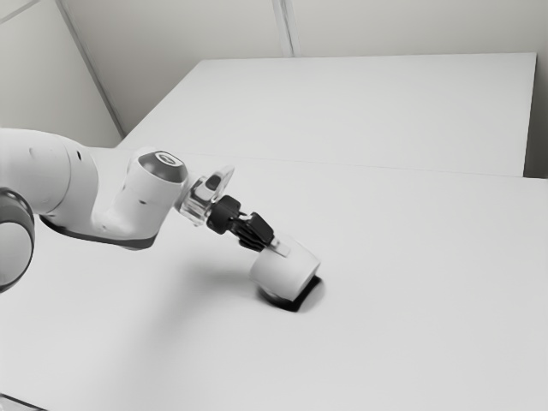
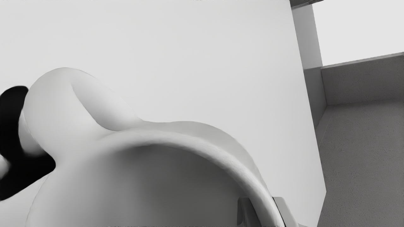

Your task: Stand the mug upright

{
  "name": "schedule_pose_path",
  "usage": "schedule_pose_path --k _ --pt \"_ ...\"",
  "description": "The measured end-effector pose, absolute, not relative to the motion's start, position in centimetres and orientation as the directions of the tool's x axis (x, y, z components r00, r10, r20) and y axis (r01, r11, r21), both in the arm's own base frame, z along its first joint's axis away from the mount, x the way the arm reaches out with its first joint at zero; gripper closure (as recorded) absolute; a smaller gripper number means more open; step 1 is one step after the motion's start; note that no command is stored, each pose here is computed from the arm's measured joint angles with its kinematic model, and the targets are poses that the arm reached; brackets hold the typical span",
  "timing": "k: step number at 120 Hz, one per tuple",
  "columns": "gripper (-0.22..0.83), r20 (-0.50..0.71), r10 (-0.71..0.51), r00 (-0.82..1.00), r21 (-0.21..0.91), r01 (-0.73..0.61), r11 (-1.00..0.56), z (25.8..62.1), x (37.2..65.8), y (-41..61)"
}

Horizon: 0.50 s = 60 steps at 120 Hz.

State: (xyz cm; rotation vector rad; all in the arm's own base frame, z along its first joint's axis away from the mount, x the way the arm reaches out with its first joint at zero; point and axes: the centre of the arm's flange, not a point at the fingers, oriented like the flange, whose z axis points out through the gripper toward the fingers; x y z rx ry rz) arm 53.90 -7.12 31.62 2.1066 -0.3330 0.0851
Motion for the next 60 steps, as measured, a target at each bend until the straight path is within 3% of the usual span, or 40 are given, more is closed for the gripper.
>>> schedule_pose_path --k 35,60 --pt "0.78 0.233 -0.184 0.955 0.817 -0.295 -0.496 33.6 53.9 -7.2" --pt "0.79 0.229 -0.232 0.945 0.711 -0.325 -0.623 36.2 54.9 -6.8"
